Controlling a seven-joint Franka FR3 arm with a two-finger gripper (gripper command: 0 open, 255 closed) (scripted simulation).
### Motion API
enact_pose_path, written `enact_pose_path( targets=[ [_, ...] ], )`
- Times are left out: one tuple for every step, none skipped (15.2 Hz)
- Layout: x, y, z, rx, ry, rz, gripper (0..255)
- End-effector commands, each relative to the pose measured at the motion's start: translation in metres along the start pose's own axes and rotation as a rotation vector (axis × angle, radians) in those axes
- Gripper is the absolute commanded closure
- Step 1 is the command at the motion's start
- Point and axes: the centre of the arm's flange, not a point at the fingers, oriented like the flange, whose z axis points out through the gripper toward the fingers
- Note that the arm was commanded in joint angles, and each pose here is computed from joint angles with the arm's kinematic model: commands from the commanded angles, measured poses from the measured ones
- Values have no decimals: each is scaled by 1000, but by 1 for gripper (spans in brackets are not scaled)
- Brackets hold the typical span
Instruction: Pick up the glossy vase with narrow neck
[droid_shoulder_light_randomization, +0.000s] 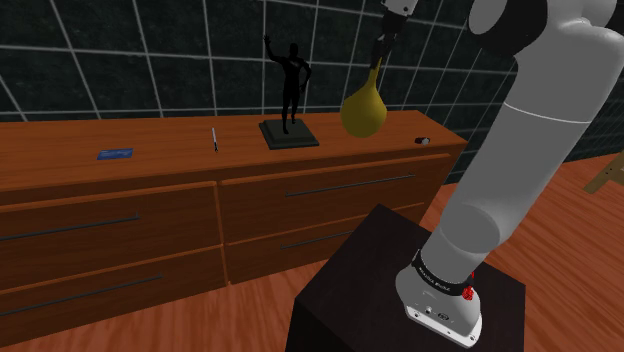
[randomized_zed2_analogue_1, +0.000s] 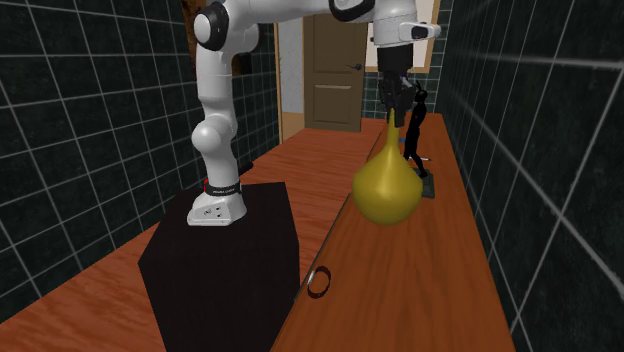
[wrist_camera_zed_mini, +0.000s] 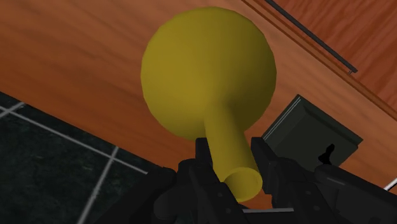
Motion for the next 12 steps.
enact_pose_path(
  targets=[
    [1, -1, -12, -1, 1, 0, 255],
    [2, -1, -17, -1, 1, 0, 255],
    [3, -1, -22, -1, 1, 0, 255],
    [3, -1, -27, -1, 1, 0, 255],
    [4, -1, -33, -1, 1, 0, 255],
    [5, -1, -38, -1, 1, 0, 255],
    [6, -1, -43, -1, 1, 0, 255],
    [6, -1, -48, -1, 1, 0, 255],
    [7, -1, -53, -1, 1, 0, 255],
    [8, -1, -59, -1, 1, 0, 255],
    [8, -1, -59, -1, 1, 0, 255],
    [8, -1, -59, -1, 1, 0, 255]
  ],
)
